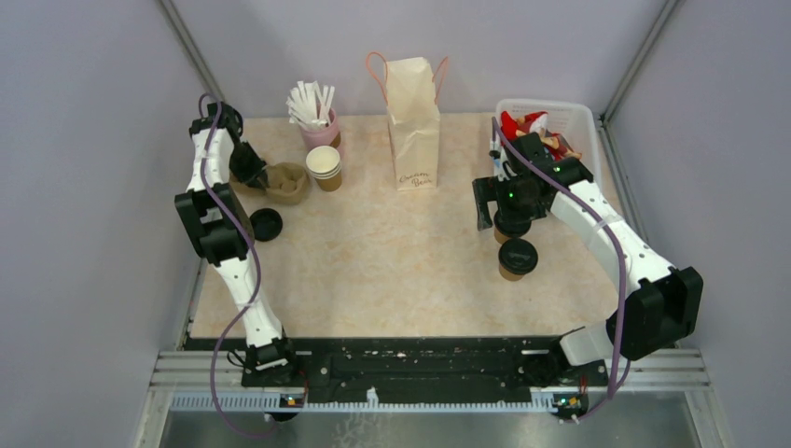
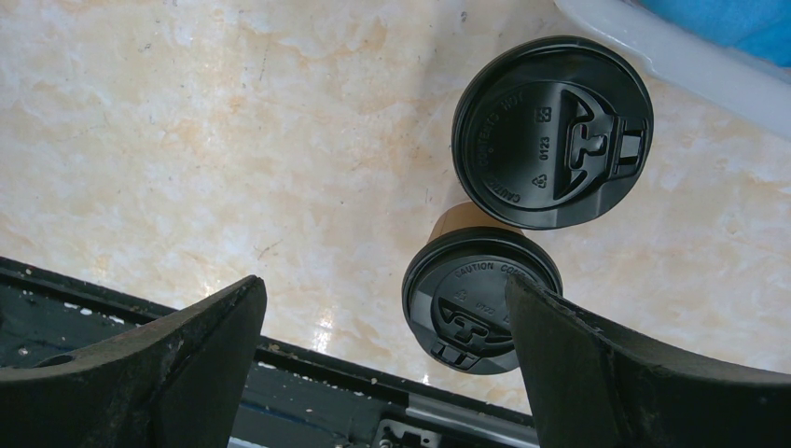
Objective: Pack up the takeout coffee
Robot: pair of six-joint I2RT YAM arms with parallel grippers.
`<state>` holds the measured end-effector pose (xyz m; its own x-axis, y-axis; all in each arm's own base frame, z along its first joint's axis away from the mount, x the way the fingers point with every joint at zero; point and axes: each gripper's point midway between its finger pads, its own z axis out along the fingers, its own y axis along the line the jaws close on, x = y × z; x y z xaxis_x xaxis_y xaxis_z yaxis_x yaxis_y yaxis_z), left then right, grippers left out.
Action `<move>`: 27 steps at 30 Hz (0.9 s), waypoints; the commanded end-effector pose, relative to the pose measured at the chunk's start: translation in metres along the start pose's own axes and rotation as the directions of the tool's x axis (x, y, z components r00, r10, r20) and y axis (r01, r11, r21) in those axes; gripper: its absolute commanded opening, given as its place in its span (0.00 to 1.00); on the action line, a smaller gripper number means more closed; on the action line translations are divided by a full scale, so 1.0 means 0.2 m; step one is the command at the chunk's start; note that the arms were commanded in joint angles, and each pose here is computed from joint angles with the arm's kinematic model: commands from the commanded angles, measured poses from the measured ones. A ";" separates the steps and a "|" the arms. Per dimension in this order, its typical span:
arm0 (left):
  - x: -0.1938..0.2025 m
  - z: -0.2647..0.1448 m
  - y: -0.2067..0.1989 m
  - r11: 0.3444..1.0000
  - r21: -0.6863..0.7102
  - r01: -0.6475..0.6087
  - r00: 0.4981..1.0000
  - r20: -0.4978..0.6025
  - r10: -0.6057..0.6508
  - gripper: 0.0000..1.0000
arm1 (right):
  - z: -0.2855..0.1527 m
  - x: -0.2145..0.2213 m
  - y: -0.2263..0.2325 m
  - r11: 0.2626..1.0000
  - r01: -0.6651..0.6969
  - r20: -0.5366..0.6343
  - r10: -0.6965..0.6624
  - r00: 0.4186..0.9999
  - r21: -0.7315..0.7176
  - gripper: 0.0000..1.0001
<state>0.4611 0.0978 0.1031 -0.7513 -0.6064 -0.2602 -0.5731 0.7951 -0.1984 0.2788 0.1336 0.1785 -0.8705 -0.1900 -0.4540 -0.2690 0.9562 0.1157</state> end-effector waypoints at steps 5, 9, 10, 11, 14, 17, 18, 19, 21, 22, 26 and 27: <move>-0.01 0.01 -0.01 1.000 -0.003 -0.011 1.000 0.006 0.011 0.21 | -0.02 -0.05 0.01 1.000 0.018 0.040 -0.018 0.999 0.003 0.99; -0.01 0.02 -0.01 1.000 -0.002 -0.011 1.000 0.004 0.011 0.21 | -0.02 -0.05 0.01 1.000 0.018 0.039 -0.018 0.999 0.002 0.99; -0.01 0.02 -0.01 1.000 -0.004 -0.012 1.000 0.004 0.012 0.21 | -0.01 -0.05 0.01 1.000 0.018 0.039 -0.018 0.999 0.001 0.99; -0.01 0.02 -0.01 1.000 -0.005 -0.014 1.000 0.002 0.014 0.21 | -0.01 -0.05 0.01 1.000 0.019 0.038 -0.019 0.999 0.002 0.99; -0.01 0.02 0.00 1.000 -0.012 -0.016 1.000 0.001 0.016 0.19 | -0.01 -0.05 0.01 1.000 0.019 0.039 -0.019 0.999 0.002 0.99; -0.02 0.00 0.00 1.000 -0.017 -0.019 1.000 0.020 0.019 0.14 | -0.01 -0.05 0.01 1.000 0.018 0.038 -0.018 0.999 0.002 0.99; -0.03 -0.01 0.00 1.000 -0.016 -0.020 0.999 0.025 0.021 0.13 | -0.01 -0.05 0.01 1.000 0.017 0.035 -0.018 0.999 0.002 0.99; -0.04 -0.01 0.00 1.000 -0.015 -0.021 0.999 0.029 0.021 0.13 | -0.01 -0.05 0.01 1.000 0.017 0.036 -0.017 0.999 0.001 0.99; -0.05 -0.03 -0.01 1.000 -0.012 -0.022 0.999 0.033 0.022 0.13 | -0.01 -0.05 0.02 1.000 0.018 0.037 -0.018 0.999 -0.001 0.99; -0.05 -0.03 -0.01 1.000 -0.008 -0.020 0.999 0.036 0.020 0.12 | -0.01 -0.05 0.01 1.000 0.018 0.035 -0.018 0.999 0.001 0.99; -0.06 -0.07 -0.05 0.999 0.026 -0.021 0.999 0.038 0.020 0.07 | -0.01 -0.05 0.01 1.000 0.017 0.033 -0.017 0.999 0.002 0.99; -0.06 -0.08 -0.06 0.999 0.038 -0.021 0.999 0.038 0.020 0.04 | -0.01 -0.05 0.01 1.000 0.017 0.034 -0.017 0.999 0.002 0.99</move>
<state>0.4626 0.0984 0.1032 -0.7531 -0.6039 -0.2609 -0.5725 0.7970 -0.1923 0.2788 0.1338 0.1783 -0.8707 -0.1900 -0.4536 -0.2690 0.9561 0.1159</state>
